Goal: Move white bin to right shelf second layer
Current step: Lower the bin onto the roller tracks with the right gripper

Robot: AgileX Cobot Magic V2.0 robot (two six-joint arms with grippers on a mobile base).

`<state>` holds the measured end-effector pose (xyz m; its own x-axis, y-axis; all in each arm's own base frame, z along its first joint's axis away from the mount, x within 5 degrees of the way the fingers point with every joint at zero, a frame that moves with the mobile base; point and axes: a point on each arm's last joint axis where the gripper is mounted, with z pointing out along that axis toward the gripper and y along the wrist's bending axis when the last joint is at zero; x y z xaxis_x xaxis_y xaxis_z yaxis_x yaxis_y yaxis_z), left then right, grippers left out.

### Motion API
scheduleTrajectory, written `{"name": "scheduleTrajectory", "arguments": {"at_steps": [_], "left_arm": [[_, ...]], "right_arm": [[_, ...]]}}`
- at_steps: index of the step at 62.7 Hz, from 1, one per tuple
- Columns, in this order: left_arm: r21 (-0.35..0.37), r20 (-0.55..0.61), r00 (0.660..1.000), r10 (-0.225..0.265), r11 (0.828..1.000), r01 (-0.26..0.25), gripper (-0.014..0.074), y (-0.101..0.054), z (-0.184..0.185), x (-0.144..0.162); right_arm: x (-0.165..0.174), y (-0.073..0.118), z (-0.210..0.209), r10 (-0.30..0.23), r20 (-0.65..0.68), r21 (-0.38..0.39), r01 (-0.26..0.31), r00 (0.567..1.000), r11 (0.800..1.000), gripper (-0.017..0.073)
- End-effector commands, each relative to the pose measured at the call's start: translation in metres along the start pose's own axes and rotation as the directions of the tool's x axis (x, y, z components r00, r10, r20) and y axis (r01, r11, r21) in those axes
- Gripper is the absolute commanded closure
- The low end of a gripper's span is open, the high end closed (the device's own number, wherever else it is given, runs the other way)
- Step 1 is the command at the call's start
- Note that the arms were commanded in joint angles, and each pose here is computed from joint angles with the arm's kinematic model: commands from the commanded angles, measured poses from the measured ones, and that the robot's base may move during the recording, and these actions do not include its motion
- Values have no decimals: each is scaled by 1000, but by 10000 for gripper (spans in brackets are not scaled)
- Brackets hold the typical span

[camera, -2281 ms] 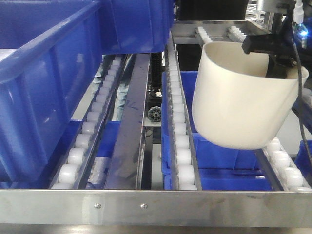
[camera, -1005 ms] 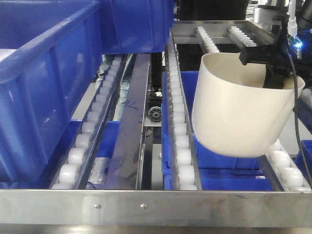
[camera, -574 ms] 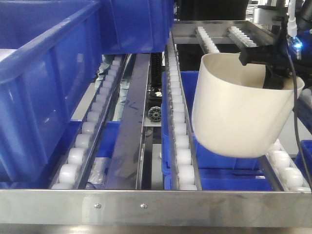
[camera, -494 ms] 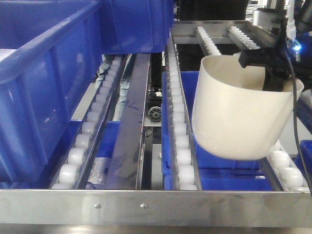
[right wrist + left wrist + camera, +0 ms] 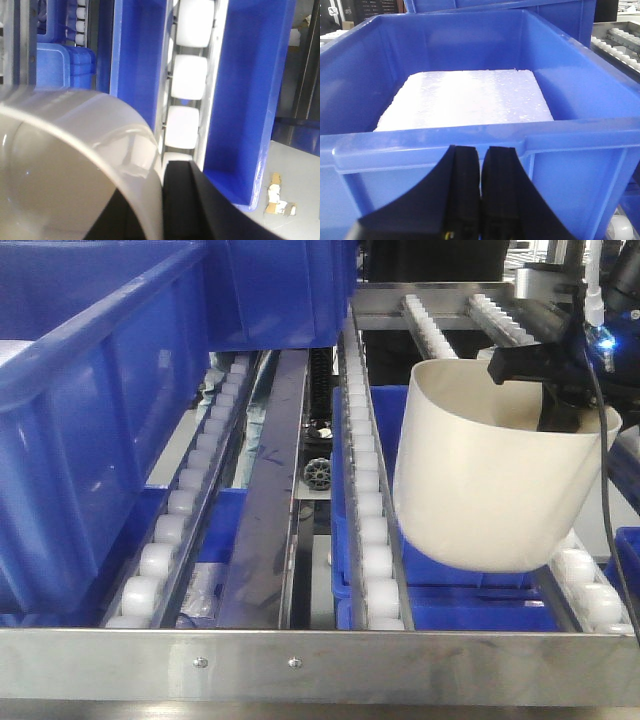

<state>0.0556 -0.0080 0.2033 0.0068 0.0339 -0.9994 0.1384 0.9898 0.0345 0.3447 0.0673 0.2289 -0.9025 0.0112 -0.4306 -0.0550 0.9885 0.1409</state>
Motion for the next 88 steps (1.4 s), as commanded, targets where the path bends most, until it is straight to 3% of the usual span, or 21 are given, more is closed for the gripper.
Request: {"name": "scheduleTrajectory", "arguments": {"at_steps": [1, 50, 67, 88], "left_arm": [[-3, 62, 998, -9, 1000, 9, 509, 0, 0, 4], [-3, 62, 998, -9, 1000, 9, 509, 0, 0, 4], [-3, 62, 998, -9, 1000, 9, 509, 0, 0, 4], [-3, 62, 998, -9, 1000, 9, 509, 0, 0, 4]], "right_arm": [[-15, 4, -21, -10, 115, -15, 12, 993, 1000, 503], [-12, 4, -12, -10, 73, -11, 11, 997, 1000, 503], [-11, 1, -12, -46, 63, 20, 45, 997, 999, 503], [-20, 3, -18, -47, 89, 17, 46, 995, 999, 503]]}}
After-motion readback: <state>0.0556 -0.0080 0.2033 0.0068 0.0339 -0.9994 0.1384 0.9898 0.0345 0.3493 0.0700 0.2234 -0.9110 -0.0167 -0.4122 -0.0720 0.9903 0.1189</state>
